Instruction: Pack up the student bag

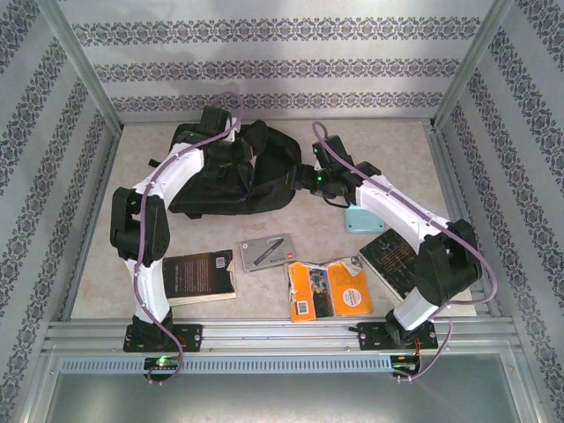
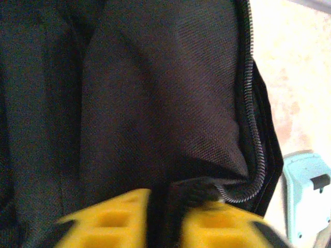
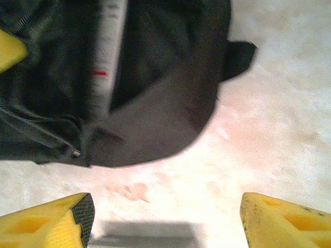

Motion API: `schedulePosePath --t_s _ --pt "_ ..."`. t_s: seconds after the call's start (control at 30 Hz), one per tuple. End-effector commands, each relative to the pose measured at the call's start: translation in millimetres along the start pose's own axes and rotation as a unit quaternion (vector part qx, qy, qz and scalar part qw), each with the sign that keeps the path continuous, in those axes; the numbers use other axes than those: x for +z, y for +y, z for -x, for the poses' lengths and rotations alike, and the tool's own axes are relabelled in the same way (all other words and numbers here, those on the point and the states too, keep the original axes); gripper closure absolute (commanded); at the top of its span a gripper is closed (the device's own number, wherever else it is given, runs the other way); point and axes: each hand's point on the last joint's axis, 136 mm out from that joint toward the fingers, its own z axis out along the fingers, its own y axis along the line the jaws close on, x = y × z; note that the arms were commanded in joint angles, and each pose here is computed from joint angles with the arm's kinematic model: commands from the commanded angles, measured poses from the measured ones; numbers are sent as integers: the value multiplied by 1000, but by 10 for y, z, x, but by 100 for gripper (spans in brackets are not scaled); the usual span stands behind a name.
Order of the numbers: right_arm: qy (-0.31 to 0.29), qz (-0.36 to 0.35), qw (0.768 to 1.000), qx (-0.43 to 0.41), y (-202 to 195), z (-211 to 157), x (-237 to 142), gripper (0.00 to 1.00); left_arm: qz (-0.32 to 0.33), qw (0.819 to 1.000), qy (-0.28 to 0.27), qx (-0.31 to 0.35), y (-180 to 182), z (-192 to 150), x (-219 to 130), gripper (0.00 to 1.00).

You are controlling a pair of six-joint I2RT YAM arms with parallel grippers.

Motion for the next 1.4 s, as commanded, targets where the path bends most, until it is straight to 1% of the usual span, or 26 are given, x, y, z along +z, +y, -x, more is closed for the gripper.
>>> schedulePosePath --t_s 0.0,0.1,0.23,0.37,0.47,0.5,0.53,0.6,0.67,0.83,0.9,1.03,1.17,1.37 --pt "30 -38 998 -39 -212 -249 -92 25 8 1000 6 10 -103 -39 -157 58" --pt "65 1 996 -65 -120 -446 -102 25 1 1000 -10 -7 -181 -28 -365 44" --pt "105 38 990 -89 -27 -719 -120 24 -8 999 -25 -45 -205 -189 -656 35" --pt "138 72 983 -94 55 -958 -95 21 -27 995 -19 -90 -145 -614 -883 29" --pt "149 95 978 -112 138 -1091 -118 21 -35 995 -2 -98 -58 -988 -983 26" --pt "149 87 977 -128 143 -1133 -123 21 -35 994 7 -101 -22 -1120 -981 26" --pt "152 80 974 -145 163 -1183 -130 21 -39 994 15 -101 -7 -1225 -966 26" --pt "178 79 964 -179 251 -1364 -130 22 -44 993 42 -99 37 -1461 -864 26" --pt "201 85 958 -186 342 -1525 -112 24 -46 992 62 -105 74 -1616 -750 26" --pt "256 137 937 -192 567 -1988 -72 30 -40 993 65 -93 35 -1719 -493 27" --pt "267 125 934 -201 535 -2114 -22 32 -30 993 65 -89 54 -1722 -393 27" --pt "254 93 945 -182 371 -2087 130 38 -39 992 72 -99 38 -1763 -166 27" --pt "274 97 942 -167 382 -2164 279 43 -39 990 90 -96 13 -1862 34 27" --pt "280 70 941 -178 232 -2231 390 45 -41 989 101 -100 23 -1948 117 27"
